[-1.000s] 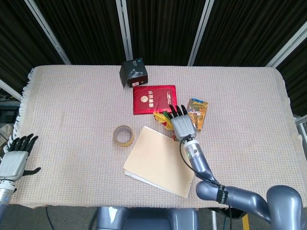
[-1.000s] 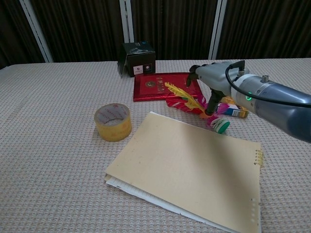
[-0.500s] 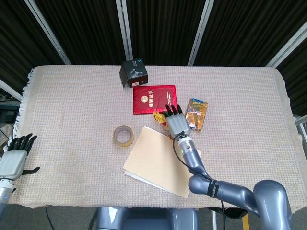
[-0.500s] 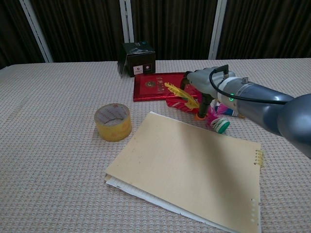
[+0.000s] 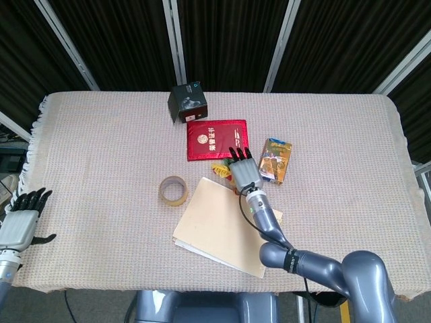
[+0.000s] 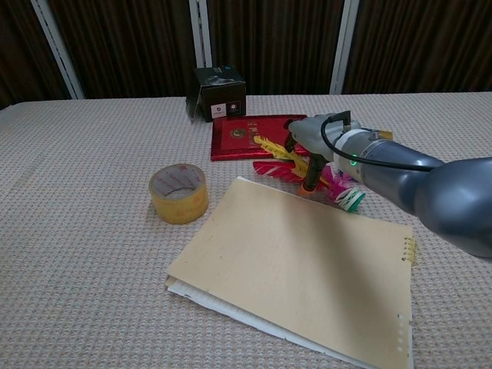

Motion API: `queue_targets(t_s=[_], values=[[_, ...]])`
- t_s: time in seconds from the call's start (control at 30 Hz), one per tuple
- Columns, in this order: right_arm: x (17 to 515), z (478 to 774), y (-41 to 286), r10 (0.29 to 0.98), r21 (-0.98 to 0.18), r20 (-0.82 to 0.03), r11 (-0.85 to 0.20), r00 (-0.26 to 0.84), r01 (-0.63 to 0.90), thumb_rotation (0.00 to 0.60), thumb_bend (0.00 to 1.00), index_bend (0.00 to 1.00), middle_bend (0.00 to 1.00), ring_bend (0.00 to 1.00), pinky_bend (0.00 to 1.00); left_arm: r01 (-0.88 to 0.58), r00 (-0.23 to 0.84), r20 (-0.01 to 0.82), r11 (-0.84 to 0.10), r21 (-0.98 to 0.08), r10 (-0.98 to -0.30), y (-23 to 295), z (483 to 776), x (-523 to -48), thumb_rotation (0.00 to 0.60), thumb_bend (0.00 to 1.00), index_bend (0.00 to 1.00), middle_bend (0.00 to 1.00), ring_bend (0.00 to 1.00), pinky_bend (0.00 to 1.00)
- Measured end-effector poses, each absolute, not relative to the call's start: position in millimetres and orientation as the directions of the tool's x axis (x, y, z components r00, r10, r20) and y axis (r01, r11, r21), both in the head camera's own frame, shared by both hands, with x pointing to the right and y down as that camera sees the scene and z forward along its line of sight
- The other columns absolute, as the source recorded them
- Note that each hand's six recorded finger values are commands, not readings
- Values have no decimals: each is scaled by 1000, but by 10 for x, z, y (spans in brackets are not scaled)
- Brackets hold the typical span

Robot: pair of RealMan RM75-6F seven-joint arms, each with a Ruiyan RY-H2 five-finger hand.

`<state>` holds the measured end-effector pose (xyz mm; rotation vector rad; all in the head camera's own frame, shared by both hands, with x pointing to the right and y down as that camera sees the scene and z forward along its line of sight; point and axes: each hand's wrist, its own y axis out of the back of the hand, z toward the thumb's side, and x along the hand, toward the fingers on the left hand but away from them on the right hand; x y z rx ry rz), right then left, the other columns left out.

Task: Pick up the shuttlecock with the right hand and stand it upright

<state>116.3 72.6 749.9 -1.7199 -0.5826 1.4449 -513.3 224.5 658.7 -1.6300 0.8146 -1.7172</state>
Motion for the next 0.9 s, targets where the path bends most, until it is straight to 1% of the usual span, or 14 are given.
queue_targets(t_s=[0.07, 0.23, 0.53, 0.73, 0.83, 0.87, 0.9], values=[[1173, 7494, 720, 778, -814, -580, -566, 240, -133, 600, 143, 652, 6, 0, 0, 26, -39, 615, -616, -787, -787, 2252, 6595, -5135, 600, 37, 0, 0, 0, 0], [1227, 7472, 692, 799, -831, -555, -543, 230, -120, 600, 145, 715, 52, 0, 0, 24, -30, 616, -617, -787, -787, 2262, 6590, -5120, 600, 37, 0, 0, 0, 0], [1376, 7303, 662, 830, -858, -513, -503, 220, -102, 600, 139, 710, 74, 0, 0, 21, -7, 621, -621, -783, -784, 2293, 6577, -5061, 600, 37, 0, 0, 0, 0], [1654, 7001, 701, 858, -880, -473, -470, 201, -65, 600, 138, 679, 68, 0, 0, 22, 15, 629, -629, -777, -777, 2325, 6575, -5014, 600, 37, 0, 0, 0, 0], [1904, 6781, 737, 881, -896, -442, -442, 169, -42, 600, 137, 665, 64, 0, 0, 23, 37, 633, -632, -774, -773, 2349, 6574, -4957, 600, 37, 0, 0, 0, 0], [2041, 6656, 762, 894, -905, -423, -424, 149, -32, 600, 136, 660, 62, 0, 0, 23, 44, 632, -632, -775, -774, 2355, 6568, -4938, 600, 37, 0, 0, 0, 0], [2094, 6608, 774, 898, -908, -417, -417, 142, -29, 600, 137, 649, 59, 0, 0, 22, 50, 631, -631, -775, -774, 2361, 6562, -4924, 600, 38, 0, 0, 0, 0]])
